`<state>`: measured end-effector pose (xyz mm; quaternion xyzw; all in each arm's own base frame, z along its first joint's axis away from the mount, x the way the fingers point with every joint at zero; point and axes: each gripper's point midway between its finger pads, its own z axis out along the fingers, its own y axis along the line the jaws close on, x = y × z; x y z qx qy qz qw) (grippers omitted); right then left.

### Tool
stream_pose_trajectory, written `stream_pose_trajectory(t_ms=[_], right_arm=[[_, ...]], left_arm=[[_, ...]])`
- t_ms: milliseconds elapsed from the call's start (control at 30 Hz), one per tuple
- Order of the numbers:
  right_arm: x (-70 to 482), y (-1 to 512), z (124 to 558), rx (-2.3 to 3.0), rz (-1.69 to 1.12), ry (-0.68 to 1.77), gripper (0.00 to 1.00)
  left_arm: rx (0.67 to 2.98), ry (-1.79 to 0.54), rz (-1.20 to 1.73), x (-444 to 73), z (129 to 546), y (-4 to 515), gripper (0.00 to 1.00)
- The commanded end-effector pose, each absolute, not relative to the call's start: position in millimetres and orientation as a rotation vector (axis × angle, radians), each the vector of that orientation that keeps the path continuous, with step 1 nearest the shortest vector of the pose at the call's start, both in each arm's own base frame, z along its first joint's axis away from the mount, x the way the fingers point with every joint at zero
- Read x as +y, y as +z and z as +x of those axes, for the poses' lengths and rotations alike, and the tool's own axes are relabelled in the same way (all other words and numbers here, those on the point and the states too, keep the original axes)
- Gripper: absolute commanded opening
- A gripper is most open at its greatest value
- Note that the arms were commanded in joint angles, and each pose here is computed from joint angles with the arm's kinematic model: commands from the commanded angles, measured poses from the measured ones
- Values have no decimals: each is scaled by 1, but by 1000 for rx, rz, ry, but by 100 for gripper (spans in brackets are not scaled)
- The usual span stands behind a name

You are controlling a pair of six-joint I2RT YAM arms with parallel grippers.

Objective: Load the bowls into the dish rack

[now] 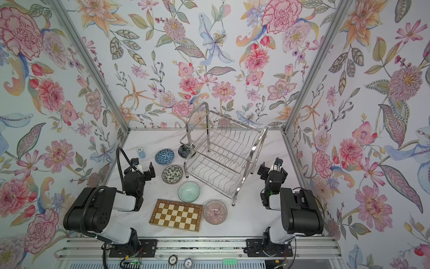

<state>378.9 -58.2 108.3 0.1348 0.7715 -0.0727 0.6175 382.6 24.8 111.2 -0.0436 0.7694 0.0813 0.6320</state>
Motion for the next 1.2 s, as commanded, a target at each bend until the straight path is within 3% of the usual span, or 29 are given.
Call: stream_pose_trajectory(t_ms=[0,1167], right_arm=[[-60,108,379,1771,321,-175,98],[-60,107,378,1771,321,-188,98]], left_arm=[[1748,185,-79,24,387,116,99],[1748,200,-107,29,387,116,99]])
